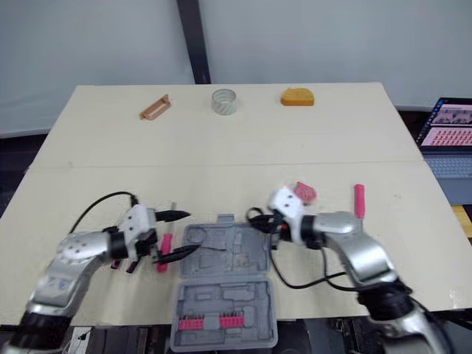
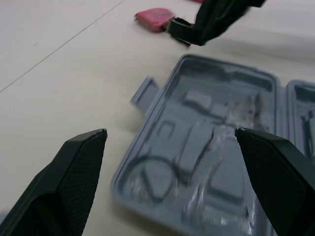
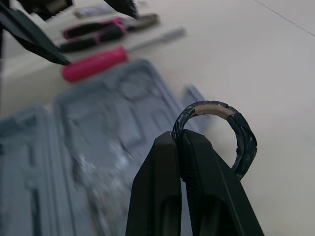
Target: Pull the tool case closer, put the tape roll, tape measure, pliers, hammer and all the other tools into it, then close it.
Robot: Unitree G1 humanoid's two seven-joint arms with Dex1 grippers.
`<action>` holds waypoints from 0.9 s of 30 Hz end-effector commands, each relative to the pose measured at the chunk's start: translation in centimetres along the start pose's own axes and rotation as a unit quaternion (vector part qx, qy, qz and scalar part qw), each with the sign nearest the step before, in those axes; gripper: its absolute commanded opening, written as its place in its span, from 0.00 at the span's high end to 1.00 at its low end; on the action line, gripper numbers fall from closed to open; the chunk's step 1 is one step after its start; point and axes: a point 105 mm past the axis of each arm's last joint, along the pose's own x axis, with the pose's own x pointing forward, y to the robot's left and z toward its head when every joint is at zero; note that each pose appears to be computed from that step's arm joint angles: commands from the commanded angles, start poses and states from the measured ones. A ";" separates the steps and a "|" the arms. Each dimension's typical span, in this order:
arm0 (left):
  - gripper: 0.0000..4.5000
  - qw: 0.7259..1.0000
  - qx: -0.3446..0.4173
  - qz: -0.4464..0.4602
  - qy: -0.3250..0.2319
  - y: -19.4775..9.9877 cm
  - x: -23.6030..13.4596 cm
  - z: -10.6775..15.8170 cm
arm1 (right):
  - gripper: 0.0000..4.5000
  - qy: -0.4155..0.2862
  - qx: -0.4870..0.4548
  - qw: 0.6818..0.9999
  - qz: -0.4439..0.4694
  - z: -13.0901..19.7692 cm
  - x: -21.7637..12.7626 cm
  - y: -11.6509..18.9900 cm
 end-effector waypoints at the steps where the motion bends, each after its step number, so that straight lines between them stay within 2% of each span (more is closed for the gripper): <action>1: 0.00 0.999 0.004 0.047 -0.008 0.4 -2.8 0.9 | 0.99 -0.018 -0.020 0.998 0.050 1.2 2.6 1.6; 6: 0.00 0.993 -0.036 0.108 0.006 -0.1 -6.6 -0.1 | 0.99 -0.008 -0.034 0.995 0.089 1.6 7.1 2.9; 13: 0.00 0.992 -0.047 0.117 0.014 -1.5 -7.8 -0.2 | 0.99 0.005 -0.029 0.995 0.098 1.8 10.0 3.1; 27: 0.00 0.993 -0.041 0.110 0.009 -1.6 -6.9 0.3 | 0.99 0.029 -0.029 0.995 0.095 1.2 11.5 3.4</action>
